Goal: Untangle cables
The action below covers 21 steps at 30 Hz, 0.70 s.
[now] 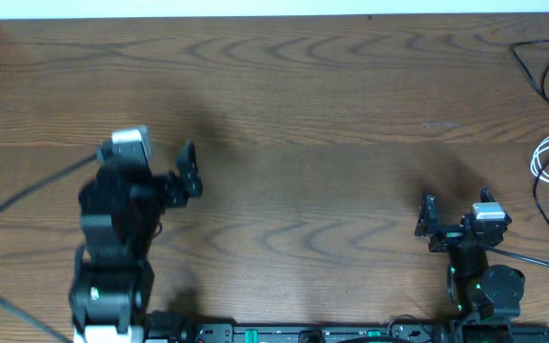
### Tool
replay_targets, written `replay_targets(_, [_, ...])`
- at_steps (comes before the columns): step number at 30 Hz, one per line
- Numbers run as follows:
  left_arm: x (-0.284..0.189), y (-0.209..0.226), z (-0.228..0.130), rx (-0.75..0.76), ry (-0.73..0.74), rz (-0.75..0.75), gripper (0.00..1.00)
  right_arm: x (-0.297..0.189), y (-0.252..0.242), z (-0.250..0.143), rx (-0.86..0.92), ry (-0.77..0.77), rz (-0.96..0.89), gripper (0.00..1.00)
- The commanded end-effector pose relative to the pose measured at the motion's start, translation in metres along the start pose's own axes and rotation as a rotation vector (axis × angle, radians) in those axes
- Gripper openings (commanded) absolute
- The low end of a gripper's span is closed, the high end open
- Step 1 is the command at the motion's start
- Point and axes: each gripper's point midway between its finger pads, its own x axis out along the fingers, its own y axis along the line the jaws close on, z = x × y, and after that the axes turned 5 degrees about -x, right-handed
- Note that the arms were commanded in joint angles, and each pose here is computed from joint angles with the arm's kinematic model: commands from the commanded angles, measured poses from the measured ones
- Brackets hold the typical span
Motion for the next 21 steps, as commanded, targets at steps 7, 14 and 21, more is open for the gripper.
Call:
replay_targets(7, [-0.005, 0.014, -0.042, 0.081, -0.152, -0.021, 0.98, 0.0, 0.002, -0.001, 0.007, 0.002, 0.008, 0.99])
replay_targets(14, [-0.004, 0.019, -0.069, 0.096, -0.27, -0.058, 0.98, 0.0, 0.002, -0.001, 0.007, 0.002, 0.008, 0.99])
replay_targets(21, [0.001, 0.022, -0.097, 0.099, -0.283, -0.072, 0.98, 0.0, 0.002, -0.001, 0.007, 0.002, 0.008, 0.99])
